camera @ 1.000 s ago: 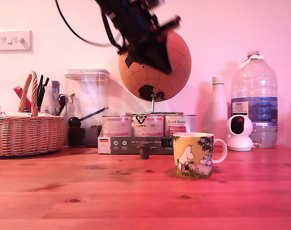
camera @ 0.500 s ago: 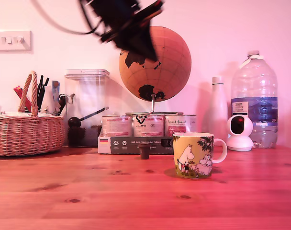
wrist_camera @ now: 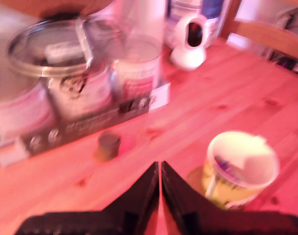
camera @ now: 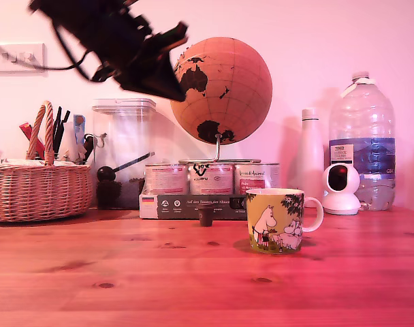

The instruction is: Pick up the coffee capsules on the table and drop them inside the coffee cup

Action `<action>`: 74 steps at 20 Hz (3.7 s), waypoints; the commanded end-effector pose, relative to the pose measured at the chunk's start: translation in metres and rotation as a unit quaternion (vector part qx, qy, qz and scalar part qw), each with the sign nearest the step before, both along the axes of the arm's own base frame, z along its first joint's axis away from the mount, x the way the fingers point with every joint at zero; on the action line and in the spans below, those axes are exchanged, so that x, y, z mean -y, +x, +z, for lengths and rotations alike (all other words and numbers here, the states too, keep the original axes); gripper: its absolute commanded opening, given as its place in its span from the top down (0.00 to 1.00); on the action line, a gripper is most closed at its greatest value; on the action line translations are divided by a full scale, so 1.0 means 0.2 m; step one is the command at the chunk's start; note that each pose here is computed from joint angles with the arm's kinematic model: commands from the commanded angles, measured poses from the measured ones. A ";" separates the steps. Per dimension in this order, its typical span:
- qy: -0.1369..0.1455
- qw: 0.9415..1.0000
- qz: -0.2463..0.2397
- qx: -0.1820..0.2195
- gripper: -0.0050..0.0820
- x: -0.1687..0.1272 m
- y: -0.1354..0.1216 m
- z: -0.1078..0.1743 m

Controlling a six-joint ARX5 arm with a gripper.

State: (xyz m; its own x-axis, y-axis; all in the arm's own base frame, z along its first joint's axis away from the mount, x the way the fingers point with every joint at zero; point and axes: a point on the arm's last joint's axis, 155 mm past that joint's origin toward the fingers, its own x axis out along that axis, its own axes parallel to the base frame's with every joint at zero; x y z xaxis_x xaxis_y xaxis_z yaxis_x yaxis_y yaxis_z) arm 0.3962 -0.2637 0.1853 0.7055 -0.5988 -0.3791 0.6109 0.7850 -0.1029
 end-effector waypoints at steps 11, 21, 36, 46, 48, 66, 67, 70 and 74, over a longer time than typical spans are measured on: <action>-0.052 0.998 0.041 0.024 0.96 -0.14 -0.09 -0.21; -0.054 0.996 0.060 0.036 0.18 -0.19 -0.10 -0.24; -0.057 0.992 0.089 0.065 0.18 -0.24 -0.03 -0.21; -0.058 0.995 0.055 0.068 0.18 -0.17 0.03 -0.34; -0.052 0.995 0.043 0.069 0.18 -0.14 0.05 -0.36; -0.030 0.998 0.030 0.053 0.18 0.00 0.27 -0.49; -0.028 0.998 0.029 0.051 0.18 0.01 0.29 -0.49; -0.026 0.998 0.025 0.045 0.18 0.03 0.32 -0.50; -0.024 0.999 0.021 0.039 0.18 0.06 0.36 -0.54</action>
State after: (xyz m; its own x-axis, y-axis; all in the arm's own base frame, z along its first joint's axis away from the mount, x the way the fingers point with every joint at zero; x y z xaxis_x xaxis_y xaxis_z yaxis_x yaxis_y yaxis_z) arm 0.4690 -0.2759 0.0945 0.7676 -0.5847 -0.2624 0.5832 0.8071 -0.0923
